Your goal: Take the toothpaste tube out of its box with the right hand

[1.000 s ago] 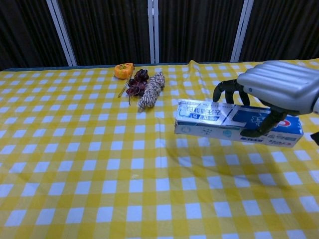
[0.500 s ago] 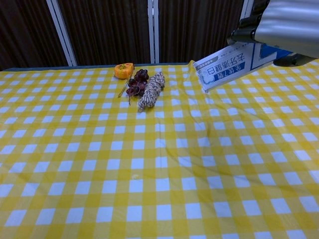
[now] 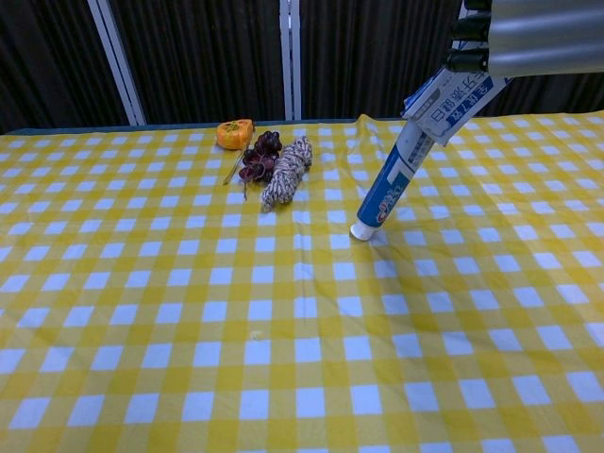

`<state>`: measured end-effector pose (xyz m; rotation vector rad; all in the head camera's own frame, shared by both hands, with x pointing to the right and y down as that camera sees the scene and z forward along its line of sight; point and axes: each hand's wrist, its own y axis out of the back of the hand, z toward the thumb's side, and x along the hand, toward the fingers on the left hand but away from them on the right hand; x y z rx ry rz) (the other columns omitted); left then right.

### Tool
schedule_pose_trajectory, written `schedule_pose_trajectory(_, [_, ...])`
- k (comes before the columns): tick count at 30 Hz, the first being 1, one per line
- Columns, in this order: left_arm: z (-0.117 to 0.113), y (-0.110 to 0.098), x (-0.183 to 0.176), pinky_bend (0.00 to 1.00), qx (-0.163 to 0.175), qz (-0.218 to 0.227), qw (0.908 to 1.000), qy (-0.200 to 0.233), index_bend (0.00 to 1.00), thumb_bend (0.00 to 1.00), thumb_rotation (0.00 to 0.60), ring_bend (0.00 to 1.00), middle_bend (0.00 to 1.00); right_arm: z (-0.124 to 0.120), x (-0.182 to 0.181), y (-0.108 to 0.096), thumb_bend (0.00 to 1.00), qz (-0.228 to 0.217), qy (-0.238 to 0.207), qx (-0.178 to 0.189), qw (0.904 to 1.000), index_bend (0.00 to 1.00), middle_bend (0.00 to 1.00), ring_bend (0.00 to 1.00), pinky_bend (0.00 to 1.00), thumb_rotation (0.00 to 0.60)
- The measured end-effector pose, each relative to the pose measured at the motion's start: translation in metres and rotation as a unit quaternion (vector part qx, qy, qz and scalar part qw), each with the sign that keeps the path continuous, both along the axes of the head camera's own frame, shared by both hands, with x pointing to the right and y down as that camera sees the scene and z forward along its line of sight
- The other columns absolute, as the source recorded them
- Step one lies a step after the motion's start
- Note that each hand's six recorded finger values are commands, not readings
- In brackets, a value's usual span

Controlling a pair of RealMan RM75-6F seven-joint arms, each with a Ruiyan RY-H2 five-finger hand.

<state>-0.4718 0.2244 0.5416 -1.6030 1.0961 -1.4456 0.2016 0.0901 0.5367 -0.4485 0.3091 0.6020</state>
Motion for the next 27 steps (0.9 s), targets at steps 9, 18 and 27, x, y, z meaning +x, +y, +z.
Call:
schedule_pose_trajectory(9, [-0.002,-0.001,-0.002,0.00,0.002,-0.002,1.0000,0.003,0.00,0.00,0.600,0.00,0.00,0.000,0.007,-0.004,0.29,0.016,-0.003,0.007,0.9998,0.35,0.45,0.51,0.60,0.600])
schedule_pose_trajectory(18, [-0.001,0.000,-0.001,0.00,0.001,-0.001,1.0000,0.001,0.00,0.00,0.600,0.00,0.00,-0.003,0.033,-0.019,0.29,0.106,-0.067,-0.001,0.9921,0.35,0.45,0.51,0.60,0.600])
schedule_pose_trajectory(27, [0.003,0.000,0.001,0.00,-0.003,0.000,1.0000,-0.004,0.00,0.00,0.600,0.00,0.00,0.013,0.065,-0.037,0.29,0.262,-0.182,-0.070,0.9452,0.35,0.44,0.51,0.60,0.600])
